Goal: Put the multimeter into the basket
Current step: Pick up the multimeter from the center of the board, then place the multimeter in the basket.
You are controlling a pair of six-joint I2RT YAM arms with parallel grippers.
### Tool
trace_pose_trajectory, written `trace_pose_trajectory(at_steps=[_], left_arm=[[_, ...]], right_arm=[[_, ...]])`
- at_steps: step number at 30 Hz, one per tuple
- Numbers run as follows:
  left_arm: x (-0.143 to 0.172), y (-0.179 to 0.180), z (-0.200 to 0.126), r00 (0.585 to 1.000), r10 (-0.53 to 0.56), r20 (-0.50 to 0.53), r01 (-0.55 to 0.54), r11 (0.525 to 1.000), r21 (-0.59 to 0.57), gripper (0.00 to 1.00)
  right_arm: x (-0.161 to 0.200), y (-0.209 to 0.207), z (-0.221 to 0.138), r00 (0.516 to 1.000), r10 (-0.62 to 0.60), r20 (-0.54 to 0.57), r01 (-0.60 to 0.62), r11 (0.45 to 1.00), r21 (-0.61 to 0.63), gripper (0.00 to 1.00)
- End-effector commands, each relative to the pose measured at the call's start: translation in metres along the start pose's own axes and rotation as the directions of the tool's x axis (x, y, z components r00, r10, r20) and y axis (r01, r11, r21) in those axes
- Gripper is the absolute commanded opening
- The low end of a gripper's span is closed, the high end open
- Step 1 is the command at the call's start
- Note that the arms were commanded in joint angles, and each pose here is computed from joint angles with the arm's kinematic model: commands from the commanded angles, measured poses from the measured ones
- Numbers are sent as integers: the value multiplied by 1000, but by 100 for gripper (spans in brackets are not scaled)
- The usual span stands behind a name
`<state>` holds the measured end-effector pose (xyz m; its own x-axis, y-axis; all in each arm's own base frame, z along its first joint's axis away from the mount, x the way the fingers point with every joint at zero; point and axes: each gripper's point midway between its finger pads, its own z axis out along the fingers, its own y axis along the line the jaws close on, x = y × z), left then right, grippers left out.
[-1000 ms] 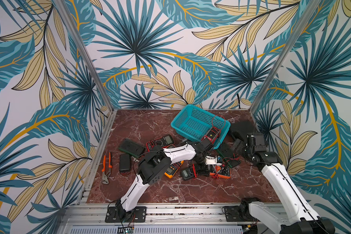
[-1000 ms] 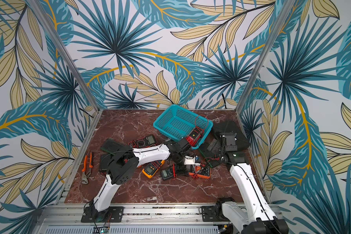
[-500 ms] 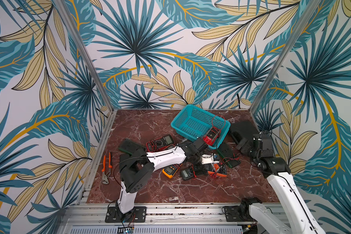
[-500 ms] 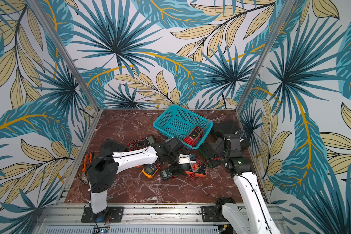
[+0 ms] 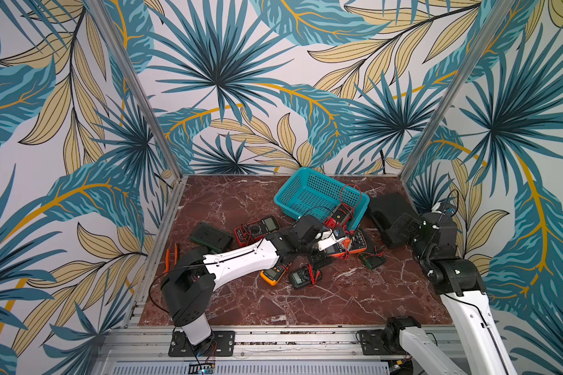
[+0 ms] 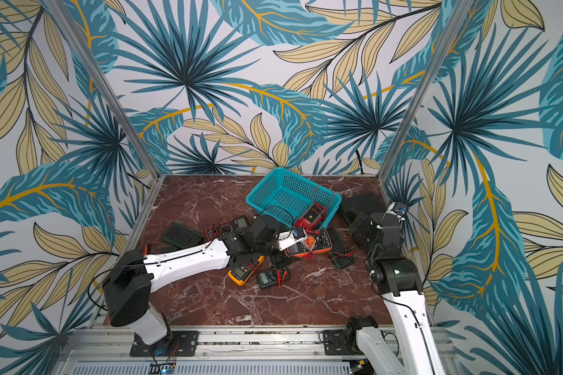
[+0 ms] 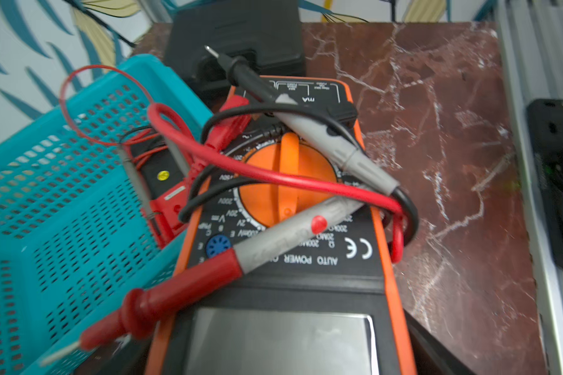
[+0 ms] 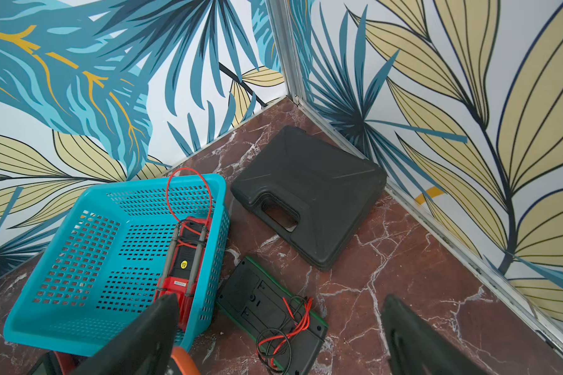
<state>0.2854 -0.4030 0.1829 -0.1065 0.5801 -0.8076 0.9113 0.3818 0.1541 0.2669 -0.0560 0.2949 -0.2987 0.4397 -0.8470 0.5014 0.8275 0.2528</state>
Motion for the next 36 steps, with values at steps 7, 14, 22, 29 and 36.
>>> trace_pose_trajectory(at_steps=[7,14,22,29,36], left_arm=[[-49,134,-42,920,-276,279,363,869,-336,0],[-41,184,-12,896,-368,250,440,815,-378,0],[-32,201,28,879,-435,196,477,815,-329,0],[-24,203,56,879,-453,151,477,831,-285,0],[-6,204,80,878,-476,52,472,842,-263,0]], right_arm=[[-5,12,3,1000,-25,1,25,998,-49,100],[-1,19,9,1000,-15,-22,13,997,-71,100],[3,22,15,999,-15,-43,11,997,-80,99],[11,27,23,997,-16,-80,9,996,-89,100],[16,29,27,995,-13,-99,4,996,-94,99]])
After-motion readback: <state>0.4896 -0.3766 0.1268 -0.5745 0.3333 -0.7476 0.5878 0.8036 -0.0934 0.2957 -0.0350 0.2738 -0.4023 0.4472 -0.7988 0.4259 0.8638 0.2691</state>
